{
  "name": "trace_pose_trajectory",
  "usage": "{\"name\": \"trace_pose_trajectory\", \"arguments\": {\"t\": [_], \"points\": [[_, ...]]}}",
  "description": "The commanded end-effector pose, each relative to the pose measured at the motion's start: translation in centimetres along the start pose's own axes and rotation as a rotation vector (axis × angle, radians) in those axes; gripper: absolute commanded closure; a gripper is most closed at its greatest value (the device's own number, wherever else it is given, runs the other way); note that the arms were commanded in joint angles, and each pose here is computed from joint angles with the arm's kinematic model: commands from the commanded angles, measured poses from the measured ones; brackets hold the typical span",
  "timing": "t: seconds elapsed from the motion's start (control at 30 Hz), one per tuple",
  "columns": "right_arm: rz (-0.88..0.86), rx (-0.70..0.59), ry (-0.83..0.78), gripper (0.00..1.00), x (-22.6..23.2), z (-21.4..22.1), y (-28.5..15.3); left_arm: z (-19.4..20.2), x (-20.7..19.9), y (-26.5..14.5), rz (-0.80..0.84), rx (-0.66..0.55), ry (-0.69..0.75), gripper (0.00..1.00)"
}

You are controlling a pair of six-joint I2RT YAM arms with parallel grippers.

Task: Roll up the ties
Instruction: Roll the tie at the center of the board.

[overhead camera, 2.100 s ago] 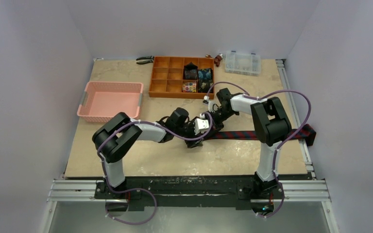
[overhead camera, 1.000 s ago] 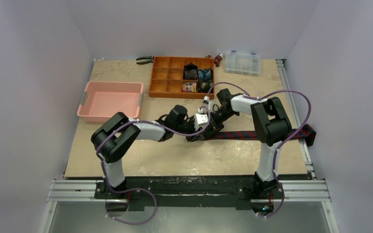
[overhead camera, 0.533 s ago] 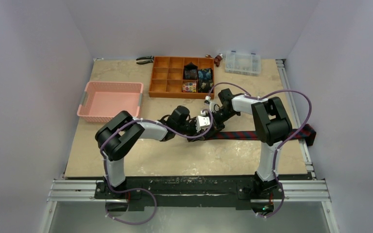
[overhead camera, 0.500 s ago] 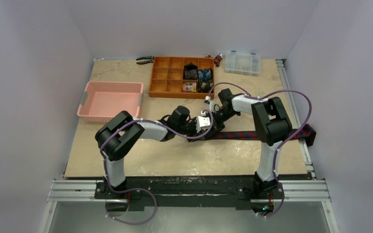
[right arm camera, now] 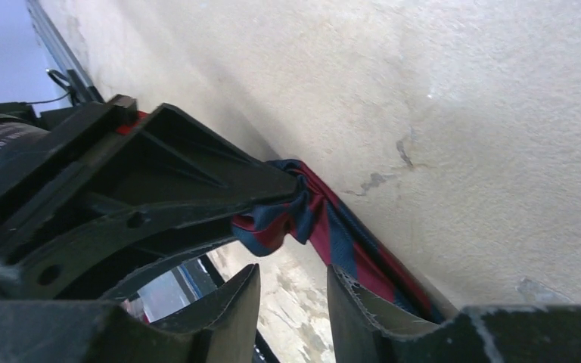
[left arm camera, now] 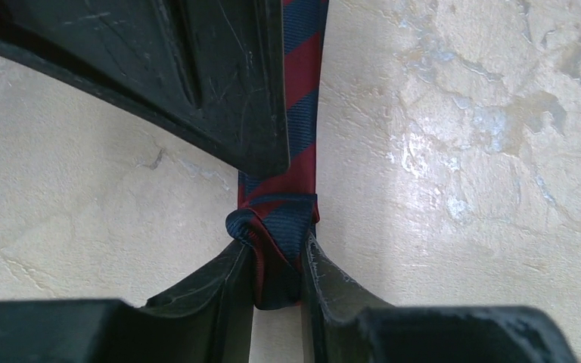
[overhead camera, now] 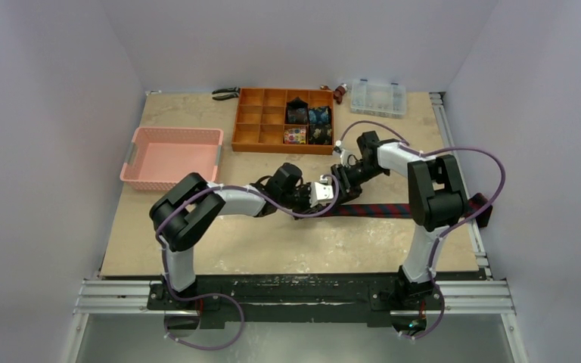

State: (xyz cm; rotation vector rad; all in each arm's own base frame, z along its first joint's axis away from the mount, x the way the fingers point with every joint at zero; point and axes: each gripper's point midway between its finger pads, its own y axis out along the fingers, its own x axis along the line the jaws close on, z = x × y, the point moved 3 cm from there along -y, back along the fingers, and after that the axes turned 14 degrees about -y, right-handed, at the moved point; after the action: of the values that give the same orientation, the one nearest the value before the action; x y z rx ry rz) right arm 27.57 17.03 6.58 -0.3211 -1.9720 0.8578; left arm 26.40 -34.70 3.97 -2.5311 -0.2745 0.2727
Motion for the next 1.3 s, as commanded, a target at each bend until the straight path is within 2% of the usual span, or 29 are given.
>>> {"name": "trace_pose_trajectory", "arguments": {"t": [0.0, 0.13, 0.33, 0.37, 0.53, 0.6, 0.67, 0.73, 0.83, 0.97, 1.27], "points": [[-0.082, -0.086, -0.022, 0.58, 2.6, -2.3, -1.0, 5.4, 0.5, -0.4, -0.048, 0.224, -0.055, 0.79], [-0.083, -0.067, 0.003, 0.55, 2.1, -2.6, 0.4, 5.5, 0.5, -0.2, -0.047, 0.241, -0.051, 0.78], [-0.088, -0.033, 0.026, 0.62, 2.0, -2.4, 2.0, 5.3, 0.4, -0.1, -0.043, 0.245, -0.052, 0.78], [-0.082, -0.033, 0.025, 0.66, 1.9, -2.4, 2.1, 5.3, 0.4, -0.1, -0.043, 0.246, -0.048, 0.78], [-0.032, -0.006, 0.028, 1.0, 0.8, -2.0, 2.2, 5.4, 0.3, -0.1, -0.035, 0.248, -0.044, 0.76], [-0.005, 0.016, 0.024, 1.0, 0.0, -1.2, 2.2, 5.2, 0.1, 0.0, -0.025, 0.238, -0.049, 0.7], [0.013, 0.044, 0.028, 1.0, -0.7, -0.2, 2.2, 4.9, -0.1, -0.2, 0.005, 0.197, -0.065, 0.56], [0.031, 0.066, 0.033, 1.0, -1.5, 0.6, 2.3, 4.2, -0.2, -0.4, 0.037, 0.121, -0.075, 0.46], [0.046, 0.092, 0.056, 1.0, -2.6, 1.6, 2.5, 2.6, 0.1, -0.8, 0.077, 0.004, -0.094, 0.4], [0.06, 0.115, 0.077, 1.0, -3.6, 2.3, 2.7, 1.6, 0.4, -0.5, 0.076, -0.062, -0.071, 0.37], [0.066, 0.121, 0.059, 1.0, -4.1, 2.5, 2.8, 0.5, 0.2, 1.8, 0.101, -0.11, -0.055, 0.36]]}}
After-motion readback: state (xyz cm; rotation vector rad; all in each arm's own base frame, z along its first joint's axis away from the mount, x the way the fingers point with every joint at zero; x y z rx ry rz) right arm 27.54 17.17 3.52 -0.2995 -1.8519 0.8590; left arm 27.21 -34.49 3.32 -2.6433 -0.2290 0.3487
